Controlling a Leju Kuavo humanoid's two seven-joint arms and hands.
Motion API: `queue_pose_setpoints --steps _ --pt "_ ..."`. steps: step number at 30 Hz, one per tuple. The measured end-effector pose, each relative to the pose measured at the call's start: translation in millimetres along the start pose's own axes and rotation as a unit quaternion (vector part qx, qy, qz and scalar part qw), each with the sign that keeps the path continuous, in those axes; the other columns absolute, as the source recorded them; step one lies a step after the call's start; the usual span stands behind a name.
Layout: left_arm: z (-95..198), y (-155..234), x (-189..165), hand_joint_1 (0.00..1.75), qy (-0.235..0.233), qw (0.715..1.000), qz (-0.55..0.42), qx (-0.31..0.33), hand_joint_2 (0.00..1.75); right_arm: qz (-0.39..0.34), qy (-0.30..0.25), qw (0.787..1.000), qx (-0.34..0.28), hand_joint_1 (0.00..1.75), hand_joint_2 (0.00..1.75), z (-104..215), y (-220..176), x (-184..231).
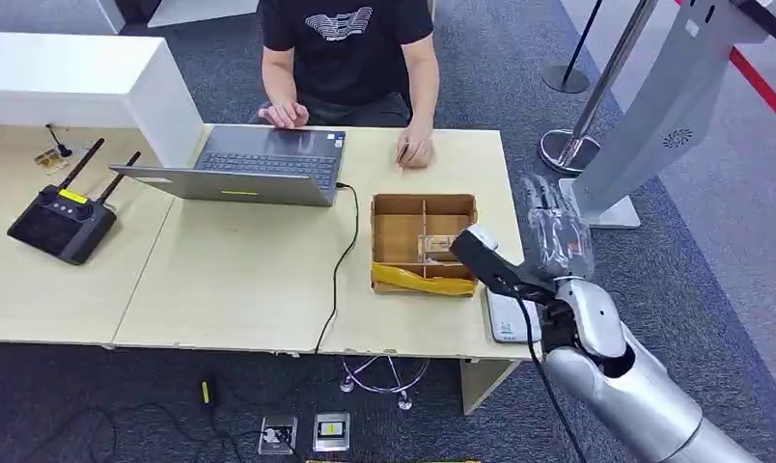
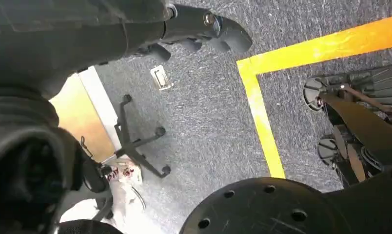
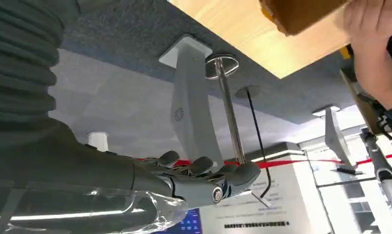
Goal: Pass the card to the sensor for recognition and then transmit it.
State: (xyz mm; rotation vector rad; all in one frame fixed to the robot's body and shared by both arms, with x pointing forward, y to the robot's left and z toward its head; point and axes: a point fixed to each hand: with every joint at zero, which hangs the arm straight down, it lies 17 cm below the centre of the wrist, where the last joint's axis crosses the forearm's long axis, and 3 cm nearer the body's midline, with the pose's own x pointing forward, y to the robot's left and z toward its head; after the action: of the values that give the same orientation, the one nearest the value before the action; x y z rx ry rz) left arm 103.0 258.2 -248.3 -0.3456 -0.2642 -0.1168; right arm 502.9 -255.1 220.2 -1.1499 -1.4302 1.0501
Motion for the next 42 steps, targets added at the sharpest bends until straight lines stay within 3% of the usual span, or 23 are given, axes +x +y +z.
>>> queue_pose_setpoints --steps 13,42 --pt "0.0 0.0 0.1 0.0 0.0 1.0 0.002 0.0 0.0 -0.004 -0.034 0.999 0.016 0.0 1.75 22.0 20.3 23.0" --pt "-0.8 -1.3 4.4 0.0 -0.006 1.0 0.016 0.0 0.0 -0.004 -0.062 0.997 0.037 0.0 1.75 14.0 64.8 68.1"
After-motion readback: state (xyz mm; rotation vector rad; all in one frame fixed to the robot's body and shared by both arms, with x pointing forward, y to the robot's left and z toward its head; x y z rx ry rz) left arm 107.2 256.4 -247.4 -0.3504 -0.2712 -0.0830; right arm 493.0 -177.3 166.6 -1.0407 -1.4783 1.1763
